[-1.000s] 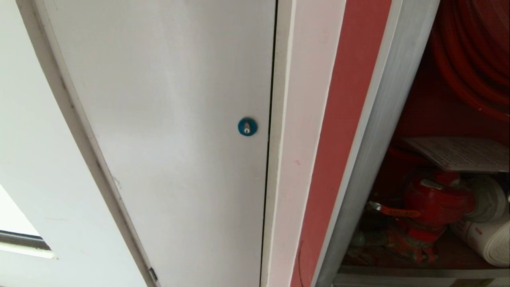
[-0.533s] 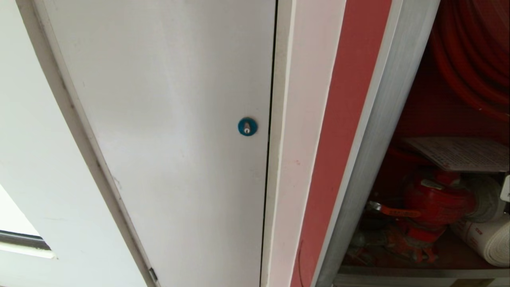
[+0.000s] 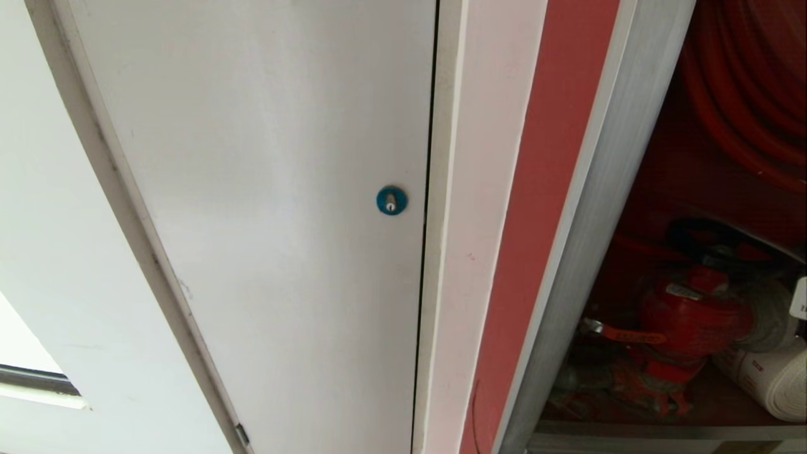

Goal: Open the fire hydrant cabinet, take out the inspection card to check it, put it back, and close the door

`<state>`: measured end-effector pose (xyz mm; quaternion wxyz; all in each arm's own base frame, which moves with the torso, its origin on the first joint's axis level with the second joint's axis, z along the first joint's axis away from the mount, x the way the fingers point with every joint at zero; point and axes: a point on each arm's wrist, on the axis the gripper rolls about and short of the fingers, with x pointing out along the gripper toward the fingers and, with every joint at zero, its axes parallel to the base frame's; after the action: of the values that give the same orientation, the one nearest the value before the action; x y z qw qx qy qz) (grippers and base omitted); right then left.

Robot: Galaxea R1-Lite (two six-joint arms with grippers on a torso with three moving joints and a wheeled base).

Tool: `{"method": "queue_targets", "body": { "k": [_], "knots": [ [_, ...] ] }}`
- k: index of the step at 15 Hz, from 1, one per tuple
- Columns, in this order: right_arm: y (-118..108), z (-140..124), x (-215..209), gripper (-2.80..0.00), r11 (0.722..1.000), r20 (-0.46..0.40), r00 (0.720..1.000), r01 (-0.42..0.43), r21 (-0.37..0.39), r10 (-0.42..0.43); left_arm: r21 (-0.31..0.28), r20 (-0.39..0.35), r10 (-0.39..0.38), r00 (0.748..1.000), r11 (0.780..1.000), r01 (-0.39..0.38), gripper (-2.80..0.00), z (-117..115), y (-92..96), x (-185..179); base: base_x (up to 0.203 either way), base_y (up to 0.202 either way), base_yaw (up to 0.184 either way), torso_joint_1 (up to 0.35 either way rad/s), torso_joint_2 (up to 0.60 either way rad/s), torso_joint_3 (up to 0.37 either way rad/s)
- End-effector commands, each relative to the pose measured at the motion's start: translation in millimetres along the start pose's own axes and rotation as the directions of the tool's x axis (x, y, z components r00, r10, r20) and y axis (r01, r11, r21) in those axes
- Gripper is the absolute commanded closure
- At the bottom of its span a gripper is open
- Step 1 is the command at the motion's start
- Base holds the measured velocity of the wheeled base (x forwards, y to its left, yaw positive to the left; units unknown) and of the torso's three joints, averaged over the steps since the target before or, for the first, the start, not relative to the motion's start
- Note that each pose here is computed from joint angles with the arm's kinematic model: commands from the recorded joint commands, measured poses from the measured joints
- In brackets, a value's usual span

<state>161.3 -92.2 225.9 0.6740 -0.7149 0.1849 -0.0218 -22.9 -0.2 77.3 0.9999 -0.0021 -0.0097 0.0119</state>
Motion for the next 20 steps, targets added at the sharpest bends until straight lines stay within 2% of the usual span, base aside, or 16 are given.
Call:
{"method": "queue_targets", "body": {
  "k": [1, 8, 11, 15, 20],
  "knots": [
    [-1.9, 1.8, -8.7, 0.00, 1.000, -0.003, 1.000, 0.023, -0.015, -0.023, 0.000, -0.007, 0.001, 1.000, 1.000, -0.001, 0.00, -1.7, 0.0, 0.5, 0.000, 0.000, 0.000, 0.000, 0.00, 0.000],
    [-1.3, 10.1, -44.0, 0.00, 0.994, -0.016, 0.995, 0.100, -0.033, -0.101, 0.000, -0.007, 0.001, 1.000, 1.000, -0.001, 0.00, -1.7, 0.0, 0.5, 0.000, 0.000, 0.000, 0.000, 0.00, 0.000],
    [-0.9, 19.1, -83.7, 0.00, 0.987, -0.031, 0.987, 0.153, -0.045, -0.155, 0.000, -0.007, 0.001, 1.000, 1.000, -0.001, 0.00, -1.7, 0.0, 0.5, 0.000, 0.000, 0.000, 0.000, 0.00, 0.000],
    [4.1, 33.8, -141.7, 0.00, 0.993, -0.046, 0.992, 0.114, -0.034, -0.116, 0.000, -0.007, 0.001, 1.000, 1.000, -0.001, 0.00, -1.7, 0.0, 0.5, 0.000, 0.000, 0.000, 0.000, 0.00, 0.000],
    [4.5, 45.4, -190.8, 0.00, 0.982, -0.126, 0.976, 0.166, -0.095, -0.177, 0.000, -0.007, 0.001, 1.000, 1.000, -0.001, 0.00, -1.7, 0.0, 0.5, 0.000, 0.000, 0.000, 0.000, 0.00, 0.000]
  ]
}}
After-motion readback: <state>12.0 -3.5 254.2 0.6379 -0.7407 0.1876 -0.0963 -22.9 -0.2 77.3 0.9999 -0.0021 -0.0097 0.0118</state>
